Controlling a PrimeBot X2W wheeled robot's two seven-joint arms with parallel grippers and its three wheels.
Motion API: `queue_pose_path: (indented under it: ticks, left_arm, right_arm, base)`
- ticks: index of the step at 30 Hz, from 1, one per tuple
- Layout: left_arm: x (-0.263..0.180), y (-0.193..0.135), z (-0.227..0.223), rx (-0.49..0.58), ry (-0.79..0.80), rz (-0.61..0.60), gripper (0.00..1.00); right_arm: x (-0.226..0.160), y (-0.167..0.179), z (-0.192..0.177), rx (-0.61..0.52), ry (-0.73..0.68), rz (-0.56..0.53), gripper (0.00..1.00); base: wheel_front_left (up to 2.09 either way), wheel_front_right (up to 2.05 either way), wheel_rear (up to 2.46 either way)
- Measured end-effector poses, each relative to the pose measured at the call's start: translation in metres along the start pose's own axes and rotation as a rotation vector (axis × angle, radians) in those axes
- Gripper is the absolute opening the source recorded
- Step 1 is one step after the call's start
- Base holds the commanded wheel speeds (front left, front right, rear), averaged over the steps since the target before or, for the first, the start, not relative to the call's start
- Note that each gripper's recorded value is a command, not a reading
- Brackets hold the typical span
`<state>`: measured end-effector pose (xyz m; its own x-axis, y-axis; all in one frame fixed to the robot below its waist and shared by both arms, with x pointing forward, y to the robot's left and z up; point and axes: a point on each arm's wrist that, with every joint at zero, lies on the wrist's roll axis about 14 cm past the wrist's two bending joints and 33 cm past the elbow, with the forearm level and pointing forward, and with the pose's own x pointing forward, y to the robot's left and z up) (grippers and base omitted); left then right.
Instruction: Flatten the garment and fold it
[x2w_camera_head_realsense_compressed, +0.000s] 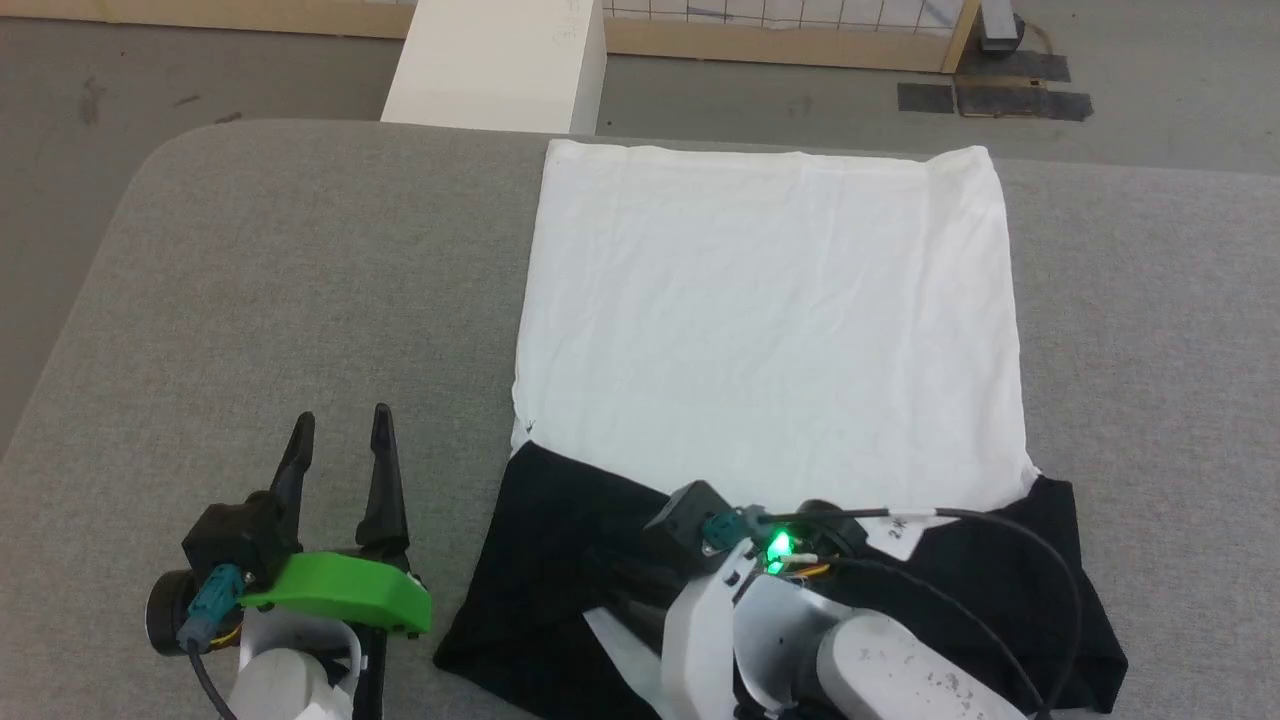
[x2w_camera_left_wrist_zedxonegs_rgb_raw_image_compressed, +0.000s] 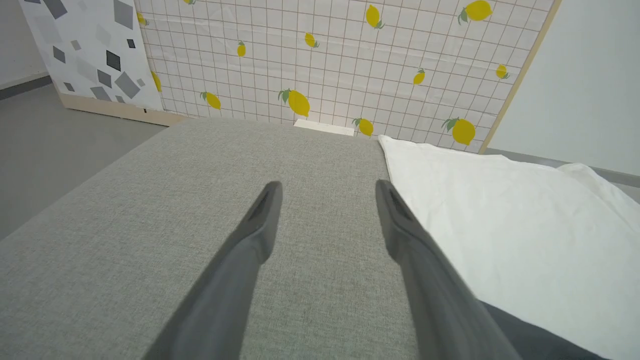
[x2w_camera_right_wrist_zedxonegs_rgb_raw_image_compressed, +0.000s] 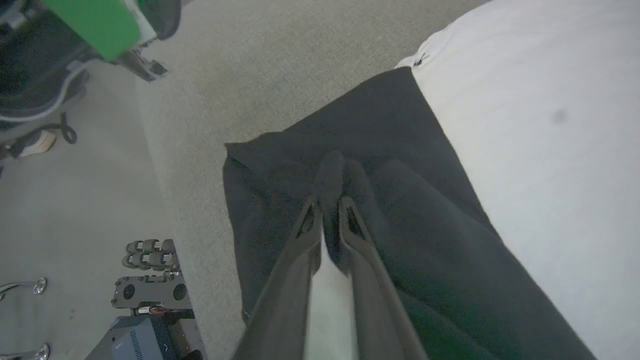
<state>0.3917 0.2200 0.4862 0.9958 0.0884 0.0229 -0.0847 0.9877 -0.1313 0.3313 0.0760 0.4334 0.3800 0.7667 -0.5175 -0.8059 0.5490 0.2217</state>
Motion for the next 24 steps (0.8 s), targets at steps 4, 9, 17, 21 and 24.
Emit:
queue_pose_path:
  ticks: [4, 9, 17, 21, 24]
  left_arm:
    - [0.001, -0.006, -0.002, 0.0, 0.006, -0.019, 1.0]
    - [0.016, -0.024, 0.005, 0.059, -0.011, -0.096, 1.0]
    - [0.082, -0.062, 0.037, 0.179, -0.034, -0.271, 1.0]
    - [0.122, -0.07, 0.044, 0.26, 0.007, -0.318, 1.0]
    - [0.152, -0.075, 0.037, 0.308, 0.083, -0.342, 1.0]
  right_arm:
    - [-0.006, -0.012, 0.028, 0.052, -0.153, -0.025, 1.0]
    - [-0.052, -0.067, 0.085, 0.095, -0.49, -0.203, 1.0]
    - [-0.152, -0.153, 0.073, 0.091, -0.71, -0.633, 1.0]
    - [-0.176, -0.174, 0.057, 0.107, -0.731, -0.751, 1.0]
    - [-0.184, -0.188, 0.042, 0.131, -0.725, -0.81, 1.0]
  base:
    - [0.0, 0.0, 0.0]
    - [0.0, 0.0, 0.0]
    - [0.0, 0.0, 0.0]
    - [0.0, 0.0, 0.0]
    - [0.0, 0.0, 0.0]
